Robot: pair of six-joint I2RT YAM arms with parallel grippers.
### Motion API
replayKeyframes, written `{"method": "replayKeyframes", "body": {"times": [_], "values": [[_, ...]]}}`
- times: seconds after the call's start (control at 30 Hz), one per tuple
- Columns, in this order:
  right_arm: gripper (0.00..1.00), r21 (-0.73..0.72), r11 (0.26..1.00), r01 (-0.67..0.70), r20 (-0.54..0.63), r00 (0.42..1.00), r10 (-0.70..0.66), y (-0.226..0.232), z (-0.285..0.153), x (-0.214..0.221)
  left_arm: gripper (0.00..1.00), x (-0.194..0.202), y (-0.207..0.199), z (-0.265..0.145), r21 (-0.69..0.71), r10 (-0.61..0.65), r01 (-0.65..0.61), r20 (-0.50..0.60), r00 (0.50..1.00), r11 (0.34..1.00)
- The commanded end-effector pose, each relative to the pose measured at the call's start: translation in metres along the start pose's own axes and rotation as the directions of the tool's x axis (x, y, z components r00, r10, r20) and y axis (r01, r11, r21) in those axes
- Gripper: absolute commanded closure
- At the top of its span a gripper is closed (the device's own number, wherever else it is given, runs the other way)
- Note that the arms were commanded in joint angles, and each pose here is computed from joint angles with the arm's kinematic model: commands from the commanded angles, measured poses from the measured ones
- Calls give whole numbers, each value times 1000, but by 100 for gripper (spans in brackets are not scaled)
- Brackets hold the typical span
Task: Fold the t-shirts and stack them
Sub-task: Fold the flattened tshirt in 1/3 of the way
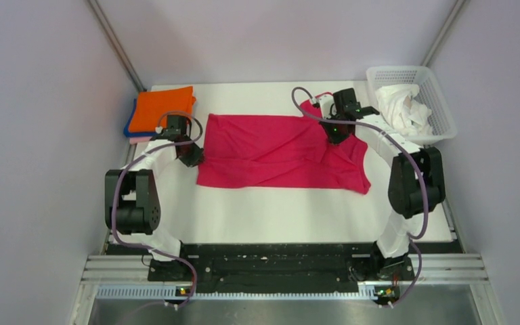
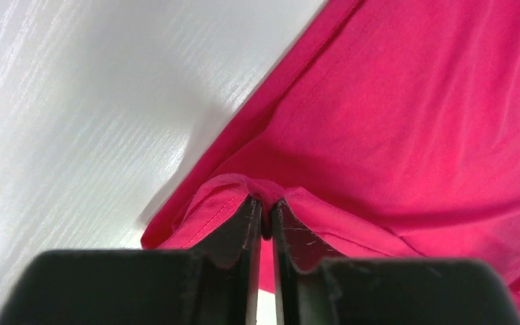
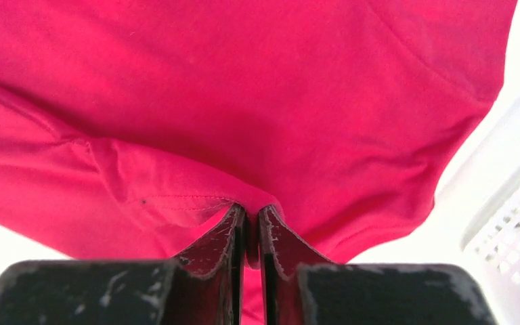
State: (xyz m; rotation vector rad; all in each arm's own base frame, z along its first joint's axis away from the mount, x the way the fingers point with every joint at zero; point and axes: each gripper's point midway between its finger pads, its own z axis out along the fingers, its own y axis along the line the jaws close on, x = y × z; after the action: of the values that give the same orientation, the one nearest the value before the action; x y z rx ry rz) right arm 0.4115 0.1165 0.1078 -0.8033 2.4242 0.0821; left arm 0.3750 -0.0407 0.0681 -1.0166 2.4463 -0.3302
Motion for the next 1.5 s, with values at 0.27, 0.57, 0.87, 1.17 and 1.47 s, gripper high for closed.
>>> {"method": "replayKeyframes", "body": {"times": [0.27,0.57,0.87,1.17,1.47], "values": [[2,191,951,-245,263,946,191,-52,-5,-76,2,-51,-25,-25,62,9,-16,116,993,998],[1,-216,809,-547,232,776,587,46,-23,-22,1,2,-62,-39,316,92,-72,-46,995,946],[1,-326,728,-604,74,751,656,80,16,2,1,30,-68,-4,347,131,-77,-133,983,935],[1,-260,758,-598,45,776,629,75,49,-4,1,23,-57,24,279,156,-117,-121,980,953],[1,-350,715,-605,158,715,682,65,49,-78,1,24,-45,34,225,147,-114,-133,980,968]]}}
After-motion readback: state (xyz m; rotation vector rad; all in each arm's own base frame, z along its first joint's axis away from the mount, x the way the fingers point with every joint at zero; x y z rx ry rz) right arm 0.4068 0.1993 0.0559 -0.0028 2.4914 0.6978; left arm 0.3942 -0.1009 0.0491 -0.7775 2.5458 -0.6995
